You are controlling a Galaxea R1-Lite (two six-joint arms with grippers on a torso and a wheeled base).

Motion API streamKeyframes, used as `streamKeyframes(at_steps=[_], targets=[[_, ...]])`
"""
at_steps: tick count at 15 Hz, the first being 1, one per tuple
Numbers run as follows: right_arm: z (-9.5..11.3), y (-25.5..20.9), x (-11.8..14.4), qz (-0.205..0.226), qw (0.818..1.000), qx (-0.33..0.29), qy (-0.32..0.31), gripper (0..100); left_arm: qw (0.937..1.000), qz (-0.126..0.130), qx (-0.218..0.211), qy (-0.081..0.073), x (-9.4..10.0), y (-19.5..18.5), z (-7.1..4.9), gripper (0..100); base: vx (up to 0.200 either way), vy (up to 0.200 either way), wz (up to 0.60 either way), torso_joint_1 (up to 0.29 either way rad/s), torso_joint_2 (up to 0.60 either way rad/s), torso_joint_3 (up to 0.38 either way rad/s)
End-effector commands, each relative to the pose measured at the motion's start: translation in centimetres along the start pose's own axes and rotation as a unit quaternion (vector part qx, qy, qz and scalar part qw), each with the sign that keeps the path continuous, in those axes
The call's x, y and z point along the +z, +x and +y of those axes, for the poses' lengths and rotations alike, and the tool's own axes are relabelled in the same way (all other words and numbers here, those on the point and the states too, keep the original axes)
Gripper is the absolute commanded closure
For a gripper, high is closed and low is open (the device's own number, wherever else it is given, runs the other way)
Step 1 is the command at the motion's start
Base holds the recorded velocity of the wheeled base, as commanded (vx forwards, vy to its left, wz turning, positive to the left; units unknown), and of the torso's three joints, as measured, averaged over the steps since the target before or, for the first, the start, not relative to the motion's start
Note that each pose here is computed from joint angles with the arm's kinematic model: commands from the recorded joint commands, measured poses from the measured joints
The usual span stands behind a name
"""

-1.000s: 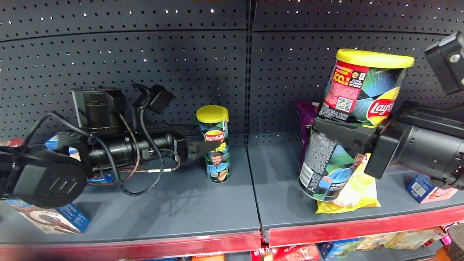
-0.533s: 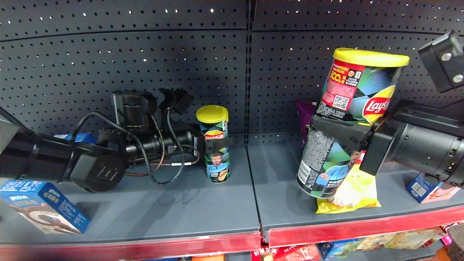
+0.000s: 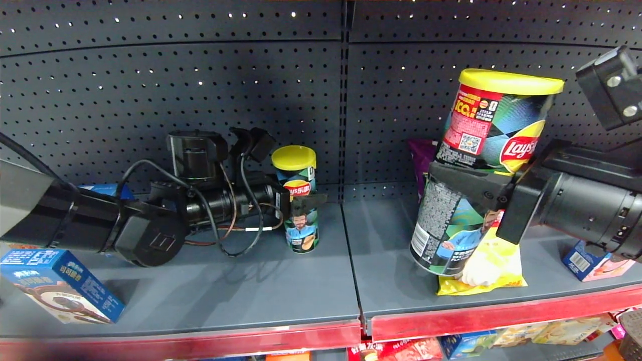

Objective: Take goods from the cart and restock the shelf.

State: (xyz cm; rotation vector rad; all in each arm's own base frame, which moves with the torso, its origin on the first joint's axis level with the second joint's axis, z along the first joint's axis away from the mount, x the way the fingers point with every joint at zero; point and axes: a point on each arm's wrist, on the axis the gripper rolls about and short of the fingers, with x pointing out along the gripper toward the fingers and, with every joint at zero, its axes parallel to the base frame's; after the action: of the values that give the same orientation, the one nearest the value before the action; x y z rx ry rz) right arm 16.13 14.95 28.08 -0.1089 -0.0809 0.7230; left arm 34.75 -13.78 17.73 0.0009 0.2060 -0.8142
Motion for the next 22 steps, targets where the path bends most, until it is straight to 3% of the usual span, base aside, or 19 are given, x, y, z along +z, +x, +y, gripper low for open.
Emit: streamKeyframes(at_steps=[1,3,4,7,10,15,18,22], targets=[[0.0,0.0,0.0,0.000,1.000,0.000,-0.001,100,1.0000,0.001,0.001,-0.001,-0.1,0.0,0.1,0,0.000,0.000,0.00,0.000,0.00,0.000],[0.0,0.0,0.0,0.000,1.000,0.001,0.000,100,1.0000,0.002,0.001,0.000,-0.1,0.0,0.1,0,0.000,0.000,0.00,0.000,0.00,0.000],[0.0,0.0,0.0,0.000,1.000,0.001,-0.001,100,1.0000,0.002,0.001,-0.001,-0.2,0.0,0.1,100,0.000,0.000,0.00,0.000,0.00,0.000],[0.0,0.0,0.0,0.000,1.000,0.001,-0.001,100,0.9995,0.003,0.031,-0.001,-0.2,0.3,-0.2,100,0.000,0.000,0.00,0.000,0.00,0.000],[0.1,0.1,-0.1,0.001,1.000,0.003,0.000,100,0.9995,0.005,0.024,-0.020,-0.2,0.5,-1.0,100,0.000,0.000,0.00,0.000,0.00,0.000],[0.1,-0.1,-0.1,0.001,1.000,0.002,0.000,100,0.9995,-0.026,0.019,-0.007,2.1,-1.1,-2.8,100,0.000,0.000,0.00,0.000,0.00,0.000],[0.1,-0.1,-0.1,0.001,1.000,0.003,0.000,100,0.9997,-0.019,0.013,-0.007,1.7,-3.6,-4.4,100,0.000,0.000,0.00,0.000,0.00,0.000],[0.2,-0.1,-0.1,0.002,1.000,0.004,0.000,100,0.9995,-0.030,0.008,-0.001,2.1,-7.2,-6.2,100,0.000,0.000,0.00,0.000,0.00,0.000]])
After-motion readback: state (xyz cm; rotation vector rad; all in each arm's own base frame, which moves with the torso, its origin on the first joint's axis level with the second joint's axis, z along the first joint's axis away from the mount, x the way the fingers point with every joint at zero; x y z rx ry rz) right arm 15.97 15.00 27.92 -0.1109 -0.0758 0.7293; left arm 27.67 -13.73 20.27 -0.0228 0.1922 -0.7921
